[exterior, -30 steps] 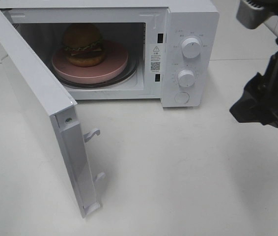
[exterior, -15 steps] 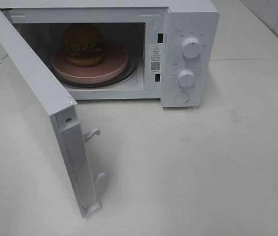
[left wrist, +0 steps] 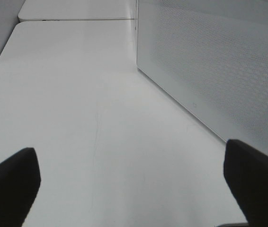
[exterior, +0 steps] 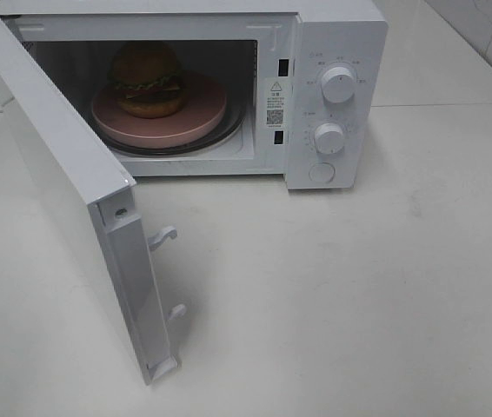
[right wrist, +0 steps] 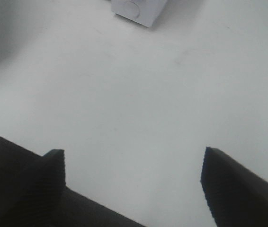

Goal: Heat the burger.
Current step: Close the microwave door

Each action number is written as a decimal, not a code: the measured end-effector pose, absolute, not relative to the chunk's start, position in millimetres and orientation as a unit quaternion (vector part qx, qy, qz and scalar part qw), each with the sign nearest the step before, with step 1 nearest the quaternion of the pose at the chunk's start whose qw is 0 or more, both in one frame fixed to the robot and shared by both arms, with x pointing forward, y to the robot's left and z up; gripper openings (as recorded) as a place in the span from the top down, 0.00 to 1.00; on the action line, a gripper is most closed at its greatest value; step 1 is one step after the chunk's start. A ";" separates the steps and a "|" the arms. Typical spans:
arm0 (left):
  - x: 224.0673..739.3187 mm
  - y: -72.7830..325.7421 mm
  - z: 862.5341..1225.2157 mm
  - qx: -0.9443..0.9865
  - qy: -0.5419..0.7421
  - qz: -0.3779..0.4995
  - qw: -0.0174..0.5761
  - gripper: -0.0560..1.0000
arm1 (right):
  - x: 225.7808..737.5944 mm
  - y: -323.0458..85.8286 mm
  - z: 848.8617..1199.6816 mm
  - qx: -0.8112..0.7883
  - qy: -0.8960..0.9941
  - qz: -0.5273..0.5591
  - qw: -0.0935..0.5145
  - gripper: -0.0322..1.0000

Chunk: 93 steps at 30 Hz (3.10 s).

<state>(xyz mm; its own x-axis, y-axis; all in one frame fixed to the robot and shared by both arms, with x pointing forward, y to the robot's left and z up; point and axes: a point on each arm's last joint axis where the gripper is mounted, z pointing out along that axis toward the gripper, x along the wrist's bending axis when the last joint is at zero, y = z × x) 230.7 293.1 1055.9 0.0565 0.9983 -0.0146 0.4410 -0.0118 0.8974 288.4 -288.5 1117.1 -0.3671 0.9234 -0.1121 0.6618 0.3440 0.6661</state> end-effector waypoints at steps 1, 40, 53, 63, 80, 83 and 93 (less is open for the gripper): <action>230.7 293.1 1055.9 0.614 0.586 0.359 0.388 0.03 | 284.0 -293.6 1110.4 0.525 0.769 0.263 0.253 0.23; 230.7 293.1 1055.9 0.614 0.586 0.359 0.388 0.03 | 231.1 -301.8 1050.3 0.580 0.638 0.377 0.340 0.23; 230.7 293.1 1055.9 0.614 0.586 0.359 0.388 0.03 | 231.0 -301.7 1050.3 0.580 0.638 0.377 0.339 0.23; 230.7 293.1 1055.9 0.614 0.586 0.359 0.388 0.03 | 231.1 -301.7 1050.4 0.579 0.638 0.377 0.340 0.24; 230.7 293.1 1055.9 0.614 0.586 0.359 0.388 0.03 | 231.1 -301.6 1050.4 0.579 0.638 0.378 0.339 0.24; 230.9 293.1 1057.4 0.615 0.586 0.358 0.388 0.03 | 231.1 -301.6 1050.4 0.579 0.638 0.378 0.339 0.24; 252.2 294.4 1075.4 0.613 0.590 0.357 0.386 0.21 | 231.1 -301.6 1050.5 0.579 0.638 0.378 0.340 0.24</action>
